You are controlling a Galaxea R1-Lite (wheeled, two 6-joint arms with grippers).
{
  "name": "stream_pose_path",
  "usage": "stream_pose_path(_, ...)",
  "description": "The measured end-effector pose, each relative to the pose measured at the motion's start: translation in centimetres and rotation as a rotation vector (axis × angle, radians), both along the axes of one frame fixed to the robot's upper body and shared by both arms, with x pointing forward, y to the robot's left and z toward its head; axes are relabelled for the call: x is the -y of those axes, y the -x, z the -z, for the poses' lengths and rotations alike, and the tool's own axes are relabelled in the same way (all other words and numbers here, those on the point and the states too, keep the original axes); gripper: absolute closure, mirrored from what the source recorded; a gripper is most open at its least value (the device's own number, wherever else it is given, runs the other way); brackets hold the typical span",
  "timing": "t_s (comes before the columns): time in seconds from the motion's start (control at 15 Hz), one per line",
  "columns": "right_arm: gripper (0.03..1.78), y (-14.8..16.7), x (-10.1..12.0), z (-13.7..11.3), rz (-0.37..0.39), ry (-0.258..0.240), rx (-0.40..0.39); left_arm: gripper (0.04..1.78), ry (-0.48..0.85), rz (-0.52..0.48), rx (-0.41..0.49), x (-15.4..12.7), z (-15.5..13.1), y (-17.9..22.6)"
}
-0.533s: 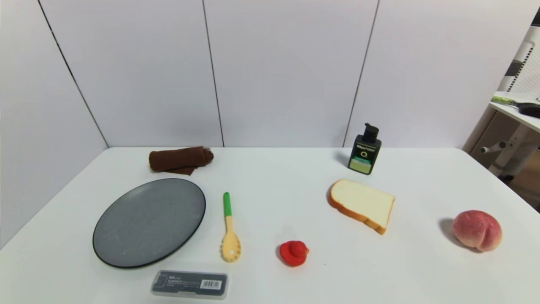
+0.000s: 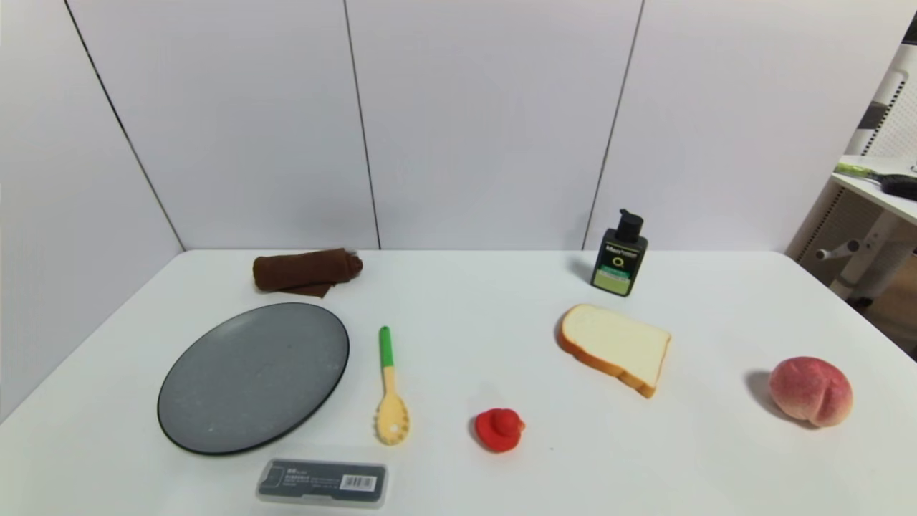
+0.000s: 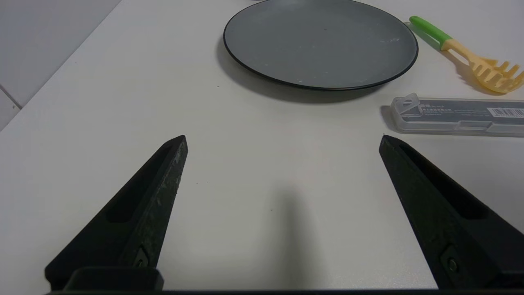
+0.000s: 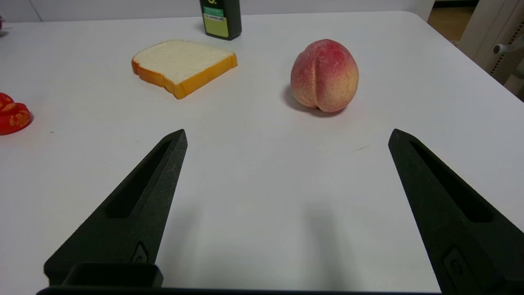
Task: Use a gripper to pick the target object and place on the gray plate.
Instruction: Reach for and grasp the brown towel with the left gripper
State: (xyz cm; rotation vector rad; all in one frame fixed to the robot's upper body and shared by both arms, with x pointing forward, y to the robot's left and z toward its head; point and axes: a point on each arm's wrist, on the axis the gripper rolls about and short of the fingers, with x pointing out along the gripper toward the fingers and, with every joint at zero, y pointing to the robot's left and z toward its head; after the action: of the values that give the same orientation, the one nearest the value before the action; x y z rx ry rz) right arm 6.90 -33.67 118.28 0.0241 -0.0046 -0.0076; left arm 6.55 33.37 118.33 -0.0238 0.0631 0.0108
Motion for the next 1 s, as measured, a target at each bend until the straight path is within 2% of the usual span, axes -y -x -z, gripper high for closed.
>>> stream_pose_path(0.47, 0.11, 0.0, 0.0, 0.0, 0.000, 0.000, 0.000, 0.13, -0.004, -0.004, -0.011, 0.0, 0.0, -0.1)
stream_pose_path(0.6, 0.11, 0.0, 0.0, 0.0, 0.000, 0.000, 0.001, 0.13, -0.014, -0.004, -0.010, 0.0, -1.1, -0.3)
stream_pose_path(0.8, 0.11, 0.0, 0.0, 0.0, 0.000, 0.000, 0.000, 0.13, -0.024, 0.000, 0.008, 0.0, -6.2, -0.9)
stream_pose_path(1.0, 0.11, 0.0, 0.0, 0.0, 0.000, 0.000, 0.001, 0.13, -0.062, 0.004, 0.073, 0.0, -15.3, -3.1)
